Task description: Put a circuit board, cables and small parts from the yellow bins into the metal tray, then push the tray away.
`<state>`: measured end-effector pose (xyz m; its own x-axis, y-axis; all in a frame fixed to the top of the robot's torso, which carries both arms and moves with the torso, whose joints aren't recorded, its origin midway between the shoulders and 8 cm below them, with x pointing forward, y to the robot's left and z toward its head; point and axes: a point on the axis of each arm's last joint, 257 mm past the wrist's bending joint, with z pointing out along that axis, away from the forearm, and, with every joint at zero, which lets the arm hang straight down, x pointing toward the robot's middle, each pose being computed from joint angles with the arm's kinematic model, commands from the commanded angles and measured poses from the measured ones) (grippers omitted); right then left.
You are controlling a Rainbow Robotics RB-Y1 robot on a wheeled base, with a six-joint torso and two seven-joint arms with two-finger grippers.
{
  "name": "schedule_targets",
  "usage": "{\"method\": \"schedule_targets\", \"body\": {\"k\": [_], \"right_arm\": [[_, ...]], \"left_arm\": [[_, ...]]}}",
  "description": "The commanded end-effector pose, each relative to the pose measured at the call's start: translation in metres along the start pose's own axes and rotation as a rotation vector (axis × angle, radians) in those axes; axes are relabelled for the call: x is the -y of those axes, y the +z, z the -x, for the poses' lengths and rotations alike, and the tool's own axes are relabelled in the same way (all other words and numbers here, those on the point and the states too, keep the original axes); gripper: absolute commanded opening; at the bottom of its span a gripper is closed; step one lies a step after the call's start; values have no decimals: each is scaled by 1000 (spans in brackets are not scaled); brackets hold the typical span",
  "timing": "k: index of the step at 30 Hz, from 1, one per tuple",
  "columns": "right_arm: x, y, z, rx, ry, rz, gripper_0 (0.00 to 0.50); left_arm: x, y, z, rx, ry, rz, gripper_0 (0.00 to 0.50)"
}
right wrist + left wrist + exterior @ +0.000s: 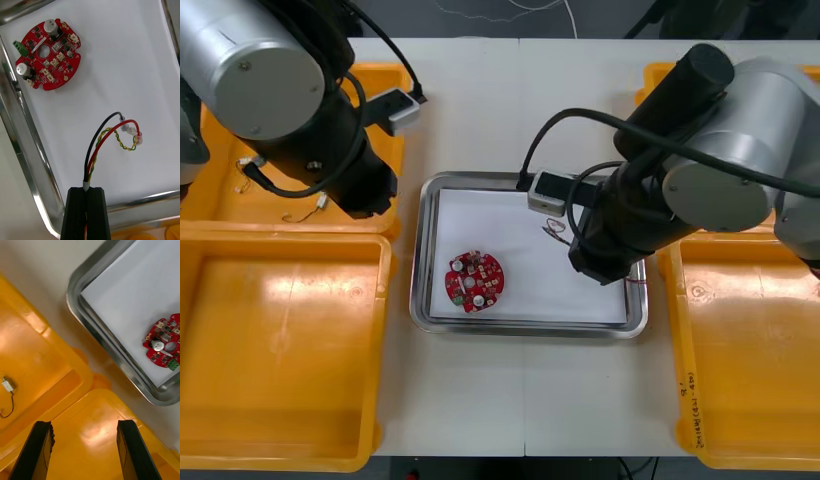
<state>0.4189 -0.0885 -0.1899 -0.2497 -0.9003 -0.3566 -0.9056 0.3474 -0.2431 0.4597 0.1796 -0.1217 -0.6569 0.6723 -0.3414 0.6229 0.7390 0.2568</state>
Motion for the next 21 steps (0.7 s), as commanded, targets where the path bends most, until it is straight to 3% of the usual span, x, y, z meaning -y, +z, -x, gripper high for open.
{"method": "schedule_targets", "body": {"k": [1, 4, 6, 13, 21], "right_arm": [[-5, 8, 23, 7, -211, -22, 0], [-7, 15, 20, -2, -287, -10, 0], [-8, 18, 17, -10, -321, -3, 0], [-6, 36, 1, -43, -402, 20, 0], [-16, 66, -7, -42, -409, 39, 0]], "left_arm": [[-36, -15, -14, 35, -118, 54, 500], [-49, -13, -20, 30, -114, 89, 500], [-55, -12, -25, 29, -135, 95, 500], [-77, -8, -40, 20, -243, 66, 500], [-96, -5, -48, 34, -314, 33, 500]]}}
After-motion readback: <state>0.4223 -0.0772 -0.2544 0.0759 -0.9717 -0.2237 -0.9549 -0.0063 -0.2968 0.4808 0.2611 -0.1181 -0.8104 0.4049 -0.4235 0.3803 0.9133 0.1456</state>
